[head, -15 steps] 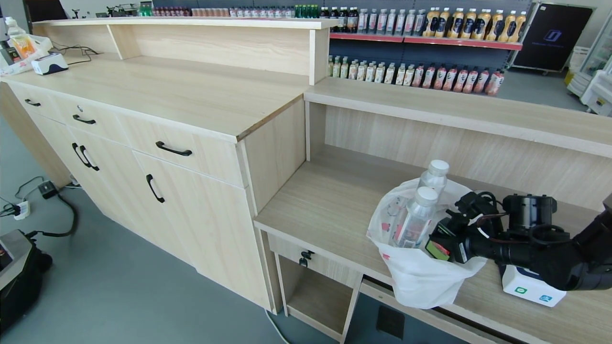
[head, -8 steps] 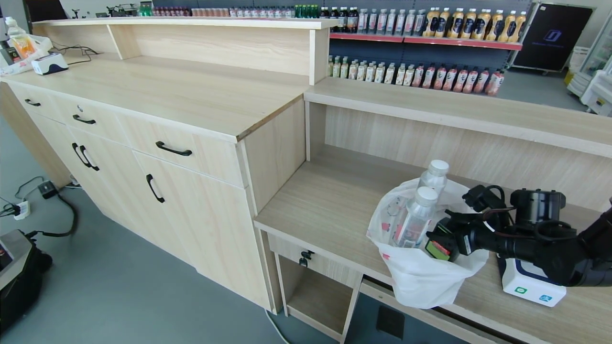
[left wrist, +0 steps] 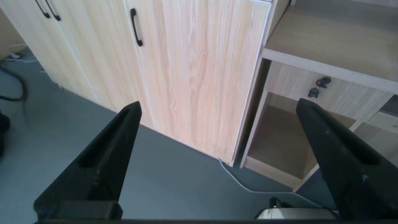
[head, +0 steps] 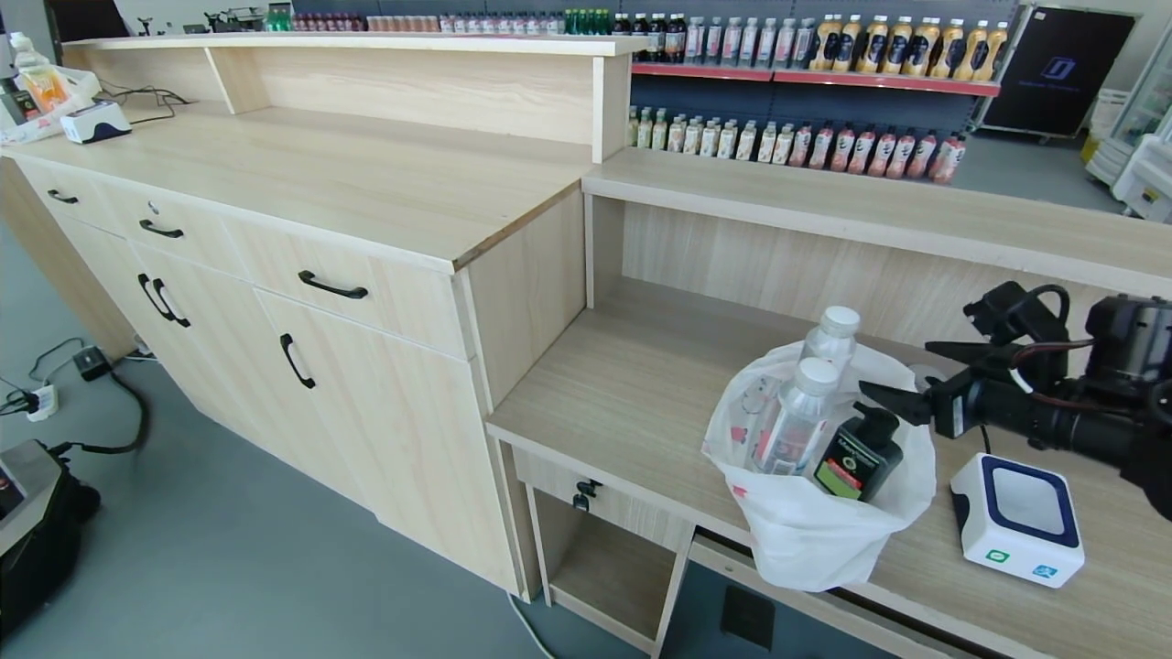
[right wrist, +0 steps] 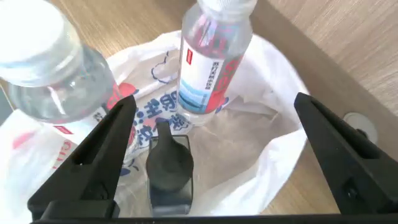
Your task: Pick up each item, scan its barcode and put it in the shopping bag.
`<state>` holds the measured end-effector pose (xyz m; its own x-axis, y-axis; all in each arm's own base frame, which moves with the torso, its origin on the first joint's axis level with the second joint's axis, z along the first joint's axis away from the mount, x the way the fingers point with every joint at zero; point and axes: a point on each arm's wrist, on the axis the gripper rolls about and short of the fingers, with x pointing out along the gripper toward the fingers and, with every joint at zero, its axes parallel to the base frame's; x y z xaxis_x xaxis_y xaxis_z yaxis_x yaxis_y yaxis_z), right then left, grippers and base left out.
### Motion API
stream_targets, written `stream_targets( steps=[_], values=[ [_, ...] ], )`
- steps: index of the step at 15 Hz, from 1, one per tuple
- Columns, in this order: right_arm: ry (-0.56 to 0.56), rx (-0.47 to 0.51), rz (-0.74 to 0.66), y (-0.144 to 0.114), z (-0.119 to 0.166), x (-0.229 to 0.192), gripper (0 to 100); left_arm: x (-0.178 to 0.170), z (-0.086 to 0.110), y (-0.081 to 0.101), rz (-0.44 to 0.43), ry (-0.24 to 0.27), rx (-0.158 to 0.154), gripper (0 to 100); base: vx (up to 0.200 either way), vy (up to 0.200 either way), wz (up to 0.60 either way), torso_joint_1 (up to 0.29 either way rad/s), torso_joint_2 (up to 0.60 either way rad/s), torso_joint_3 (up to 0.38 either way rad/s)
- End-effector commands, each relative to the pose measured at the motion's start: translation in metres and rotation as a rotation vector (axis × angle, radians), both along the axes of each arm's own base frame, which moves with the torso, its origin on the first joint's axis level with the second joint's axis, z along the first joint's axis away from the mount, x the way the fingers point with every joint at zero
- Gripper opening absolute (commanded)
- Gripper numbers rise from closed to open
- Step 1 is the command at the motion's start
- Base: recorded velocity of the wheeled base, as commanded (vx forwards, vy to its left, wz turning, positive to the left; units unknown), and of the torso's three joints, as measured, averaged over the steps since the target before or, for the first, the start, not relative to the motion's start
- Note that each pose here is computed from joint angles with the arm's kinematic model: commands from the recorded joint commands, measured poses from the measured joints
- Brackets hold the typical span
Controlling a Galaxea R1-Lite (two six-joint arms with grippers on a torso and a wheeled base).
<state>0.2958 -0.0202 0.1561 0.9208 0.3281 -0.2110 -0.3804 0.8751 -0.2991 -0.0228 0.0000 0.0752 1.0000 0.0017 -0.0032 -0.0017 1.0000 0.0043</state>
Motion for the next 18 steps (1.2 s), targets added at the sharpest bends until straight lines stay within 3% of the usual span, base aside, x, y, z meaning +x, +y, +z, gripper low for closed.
stream_targets(
  steps=[1, 3, 6, 10, 12, 14, 16, 18],
  values=[
    [-0.165, -0.027, -0.055, -0.007, 0.048, -0.051, 100, 0.0, 0.0, 0.0, 0.0, 0.0, 0.0, 100, 0.0, 0.0, -0.6, 0.002, 0.0, 0.002],
    [-0.242, -0.037, -0.121, -0.016, 0.069, -0.076, 100, 0.0, 0.0, 0.0, 0.001, 0.0, 0.0, 100, 0.0, 0.0, -0.6, 0.0, 0.0, 0.007],
    [-0.26, 0.02, -0.229, -0.012, 0.09, -0.118, 100, 0.0, 0.0, 0.0, 0.0, 0.0, 0.0, 100, 0.0, 0.0, -0.6, 0.007, 0.01, 0.001],
    [-0.22, 0.028, -0.375, 0.0, 0.086, -0.183, 100, 0.0, 0.0, 0.0, 0.0, 0.0, 0.0, 100, 0.0, 0.0, -0.45, 0.002, 0.0, 0.002],
    [-0.212, 0.162, -0.383, 0.01, 0.056, -0.219, 100, 0.0, 0.0, 0.0, 0.0, 0.0, 0.0, 100, 0.0, 0.0, 0.0, 0.0, 0.0, 0.0],
    [-0.194, 0.182, -0.481, 0.013, 0.015, -0.248, 100, 0.0, 0.0, 0.0, 0.0, 0.0, 0.0, 100, 0.0, 0.0, 0.0, 0.0, 0.0, 0.0],
    [-0.203, 0.207, -0.494, 0.017, -0.025, -0.273, 100, 0.0, 0.0, 0.0, 0.0, 0.0, 0.0, 100, 0.0, 0.0, 0.0, 0.0, 0.0, 0.0],
    [-0.218, 0.234, -0.51, 0.018, -0.039, -0.285, 100, 0.0, 0.0, 0.0, 0.0, 0.0, 0.0, 100, 0.0, 0.0, 0.0, 0.0, 0.0, 0.0]
  ],
)
